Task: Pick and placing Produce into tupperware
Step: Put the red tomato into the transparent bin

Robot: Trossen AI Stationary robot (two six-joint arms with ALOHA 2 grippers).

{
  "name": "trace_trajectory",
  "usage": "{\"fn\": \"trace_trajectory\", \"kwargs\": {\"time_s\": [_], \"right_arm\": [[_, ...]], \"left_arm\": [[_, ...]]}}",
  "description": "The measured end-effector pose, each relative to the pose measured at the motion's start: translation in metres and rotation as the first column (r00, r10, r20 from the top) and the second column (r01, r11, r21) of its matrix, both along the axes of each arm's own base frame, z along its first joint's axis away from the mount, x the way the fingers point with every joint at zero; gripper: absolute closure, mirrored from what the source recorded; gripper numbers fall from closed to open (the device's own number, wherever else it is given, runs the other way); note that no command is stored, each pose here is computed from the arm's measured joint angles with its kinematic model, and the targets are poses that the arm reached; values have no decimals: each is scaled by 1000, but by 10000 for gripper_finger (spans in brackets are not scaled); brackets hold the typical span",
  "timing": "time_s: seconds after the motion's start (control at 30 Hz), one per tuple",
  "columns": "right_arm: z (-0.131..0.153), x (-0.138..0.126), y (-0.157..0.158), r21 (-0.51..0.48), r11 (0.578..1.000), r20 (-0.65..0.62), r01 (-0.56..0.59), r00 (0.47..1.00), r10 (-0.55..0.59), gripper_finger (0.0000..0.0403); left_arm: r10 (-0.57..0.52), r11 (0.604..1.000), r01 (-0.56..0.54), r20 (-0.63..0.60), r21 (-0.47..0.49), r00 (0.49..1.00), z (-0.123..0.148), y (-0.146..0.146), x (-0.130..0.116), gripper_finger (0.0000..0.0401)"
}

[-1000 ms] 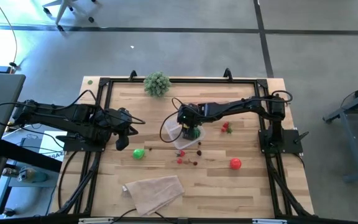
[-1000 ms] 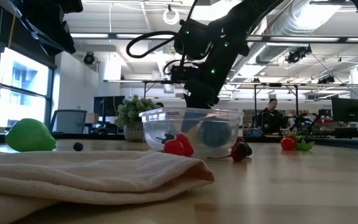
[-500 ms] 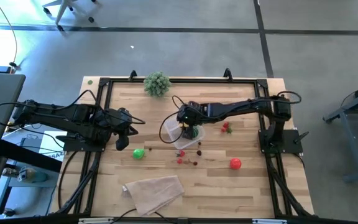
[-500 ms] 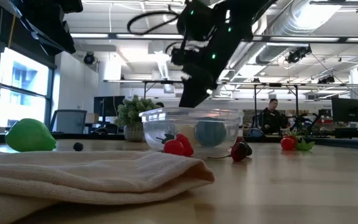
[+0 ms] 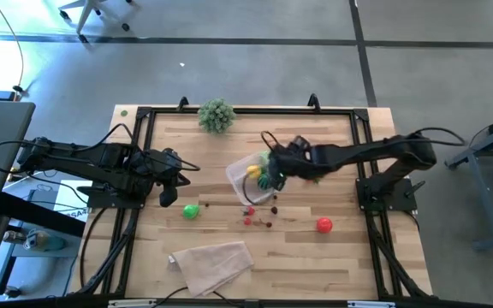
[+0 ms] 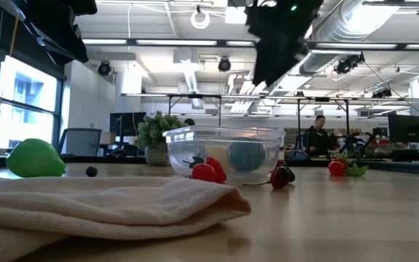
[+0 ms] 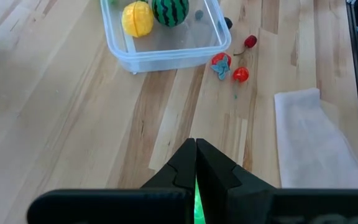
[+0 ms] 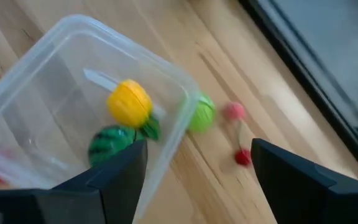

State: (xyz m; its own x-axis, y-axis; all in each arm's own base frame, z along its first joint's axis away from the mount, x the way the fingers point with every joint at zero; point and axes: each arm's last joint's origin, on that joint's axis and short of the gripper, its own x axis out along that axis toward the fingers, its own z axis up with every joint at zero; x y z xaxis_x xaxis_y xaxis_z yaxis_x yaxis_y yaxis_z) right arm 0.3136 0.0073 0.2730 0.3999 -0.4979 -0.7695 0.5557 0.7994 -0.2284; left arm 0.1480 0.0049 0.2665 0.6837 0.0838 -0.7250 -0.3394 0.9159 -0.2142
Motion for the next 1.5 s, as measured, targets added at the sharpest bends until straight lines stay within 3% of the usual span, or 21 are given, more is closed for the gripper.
{"fn": "trace_trajectory", "kwargs": {"time_s": [0.17, 0.3, 0.43, 0.57, 0.73, 0.87, 1.1, 1.5], "right_arm": [[8, -27, 30, 15, 998, -30, 68, 997, -68, 124], [6, -45, 50, 120, 980, -89, 159, 985, -149, 124], [2, -62, 62, 242, 909, -193, 338, 935, -297, 124], [1, -73, 75, 279, 855, -256, 438, 892, -373, 123], [0, -86, 96, 281, 832, -264, 479, 872, -413, 123], [-18, -101, 114, 273, 801, -274, 533, 841, -467, 123], [-43, -120, 142, 344, 755, -238, 559, 829, -505, 123], [-78, -138, 158, 443, 702, -192, 558, 824, -533, 123]], "left_arm": [[0, 1000, 0, 0, 0, 1000, 0, 0, 0, 400], [0, 1000, 0, 0, 0, 1000, 0, 0, 0, 400], [0, 1000, 0, 1, 0, 1000, 0, 0, 0, 400], [0, 1000, 0, 0, 0, 1000, 0, 0, 0, 400], [0, 1000, 0, 0, 0, 1000, 0, 0, 0, 400], [0, 1000, 0, 0, 0, 1000, 0, 0, 0, 400], [0, 1000, 0, 0, 0, 1000, 0, 0, 0, 400], [0, 1000, 0, 0, 0, 1000, 0, 0, 0, 400]]}}
